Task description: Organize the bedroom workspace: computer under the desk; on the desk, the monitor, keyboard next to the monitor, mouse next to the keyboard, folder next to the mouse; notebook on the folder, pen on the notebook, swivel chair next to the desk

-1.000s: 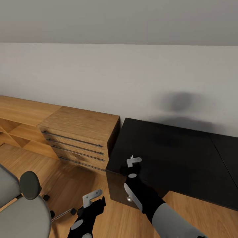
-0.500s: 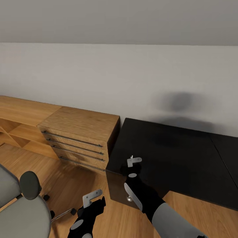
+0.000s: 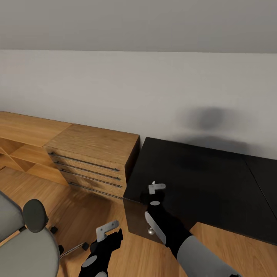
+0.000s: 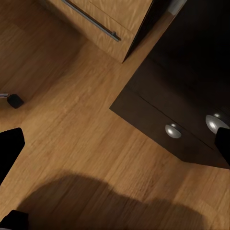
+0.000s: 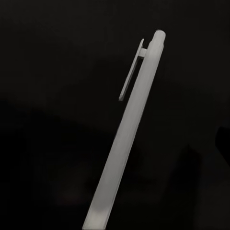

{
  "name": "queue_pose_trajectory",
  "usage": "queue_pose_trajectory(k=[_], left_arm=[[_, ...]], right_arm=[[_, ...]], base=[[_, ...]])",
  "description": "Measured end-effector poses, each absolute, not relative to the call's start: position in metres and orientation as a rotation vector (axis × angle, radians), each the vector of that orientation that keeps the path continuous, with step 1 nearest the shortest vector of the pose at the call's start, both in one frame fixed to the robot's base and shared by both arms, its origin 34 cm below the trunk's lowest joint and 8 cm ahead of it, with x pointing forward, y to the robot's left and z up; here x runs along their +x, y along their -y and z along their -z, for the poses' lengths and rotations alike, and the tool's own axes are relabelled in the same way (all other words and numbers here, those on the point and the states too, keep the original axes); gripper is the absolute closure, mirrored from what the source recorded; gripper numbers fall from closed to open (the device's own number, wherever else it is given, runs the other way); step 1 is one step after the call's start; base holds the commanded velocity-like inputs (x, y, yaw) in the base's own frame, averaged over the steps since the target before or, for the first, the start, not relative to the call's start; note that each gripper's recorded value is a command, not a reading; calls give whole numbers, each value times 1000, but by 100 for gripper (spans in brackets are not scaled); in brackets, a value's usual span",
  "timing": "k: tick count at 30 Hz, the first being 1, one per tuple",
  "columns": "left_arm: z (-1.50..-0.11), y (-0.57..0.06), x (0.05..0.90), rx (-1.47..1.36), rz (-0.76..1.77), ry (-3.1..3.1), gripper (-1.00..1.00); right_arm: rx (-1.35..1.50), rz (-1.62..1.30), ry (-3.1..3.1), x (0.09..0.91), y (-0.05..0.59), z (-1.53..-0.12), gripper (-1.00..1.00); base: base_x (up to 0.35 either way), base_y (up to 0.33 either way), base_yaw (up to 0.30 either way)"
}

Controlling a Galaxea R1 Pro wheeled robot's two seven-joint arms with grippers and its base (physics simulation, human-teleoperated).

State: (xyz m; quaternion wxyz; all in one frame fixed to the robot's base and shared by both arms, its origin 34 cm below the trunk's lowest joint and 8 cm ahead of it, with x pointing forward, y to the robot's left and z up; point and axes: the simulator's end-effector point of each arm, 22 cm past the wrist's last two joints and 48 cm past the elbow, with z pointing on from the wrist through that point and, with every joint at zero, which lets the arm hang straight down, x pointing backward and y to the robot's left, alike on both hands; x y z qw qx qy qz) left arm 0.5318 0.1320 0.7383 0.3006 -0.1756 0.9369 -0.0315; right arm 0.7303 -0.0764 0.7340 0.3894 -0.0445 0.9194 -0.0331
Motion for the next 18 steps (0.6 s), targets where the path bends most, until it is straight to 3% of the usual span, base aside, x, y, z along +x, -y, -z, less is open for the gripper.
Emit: queue_pose_trajectory(k=[18], left_arm=[[-738,-132,531,-468,86,-2488,-100]], right_arm=[[-29,45,-2388,729,81,-732,-100]], base=[[0,0,0]])
